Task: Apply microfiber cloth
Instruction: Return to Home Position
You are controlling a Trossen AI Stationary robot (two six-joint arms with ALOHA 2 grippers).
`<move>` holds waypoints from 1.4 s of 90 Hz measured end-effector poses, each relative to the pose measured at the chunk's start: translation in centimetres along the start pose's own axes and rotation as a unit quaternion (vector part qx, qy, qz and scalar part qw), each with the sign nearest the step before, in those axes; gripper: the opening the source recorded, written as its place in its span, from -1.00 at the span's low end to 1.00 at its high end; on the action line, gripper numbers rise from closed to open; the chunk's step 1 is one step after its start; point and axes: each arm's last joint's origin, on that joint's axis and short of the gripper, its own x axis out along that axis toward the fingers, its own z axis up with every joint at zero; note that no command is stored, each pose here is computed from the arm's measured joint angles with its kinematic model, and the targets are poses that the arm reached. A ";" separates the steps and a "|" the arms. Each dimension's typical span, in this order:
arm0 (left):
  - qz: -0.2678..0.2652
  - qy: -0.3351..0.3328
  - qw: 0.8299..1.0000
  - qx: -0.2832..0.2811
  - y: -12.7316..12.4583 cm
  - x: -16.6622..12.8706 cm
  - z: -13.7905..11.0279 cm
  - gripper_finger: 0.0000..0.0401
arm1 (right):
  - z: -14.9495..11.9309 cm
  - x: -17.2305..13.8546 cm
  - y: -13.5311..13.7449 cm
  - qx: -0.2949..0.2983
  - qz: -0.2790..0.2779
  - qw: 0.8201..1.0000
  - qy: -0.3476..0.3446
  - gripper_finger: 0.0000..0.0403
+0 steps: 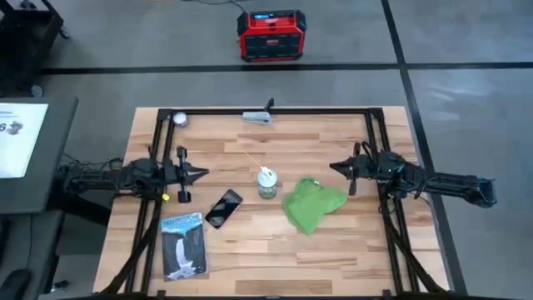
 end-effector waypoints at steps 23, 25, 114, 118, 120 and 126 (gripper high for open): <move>0.002 0.003 1.000 0.000 0.0 0.0 -0.1 -1.00 | -0.2 0.1 0.0 0.025 -0.001 1.000 0.012 -1.00; 0.003 0.004 1.000 -0.004 0.0 0.0 -0.1 -1.00 | -0.2 0.1 0.0 0.031 -0.001 0.999 0.014 -1.00; 0.011 0.021 0.999 -0.032 0.1 0.2 -0.4 -1.00 | -0.5 0.2 0.0 0.036 -0.001 0.999 0.027 -1.00; 0.011 0.021 0.999 -0.033 0.1 0.2 -0.4 -1.00 | -0.5 0.2 0.0 0.037 -0.001 0.999 0.027 -1.00; 0.011 0.021 0.999 -0.033 0.1 0.2 -0.4 -1.00 | -0.5 0.2 0.0 0.037 -0.001 0.999 0.027 -1.00; 0.011 0.021 0.999 -0.031 0.1 0.2 -0.4 -1.00 | -0.5 0.2 0.0 0.036 -0.001 0.999 0.027 -1.00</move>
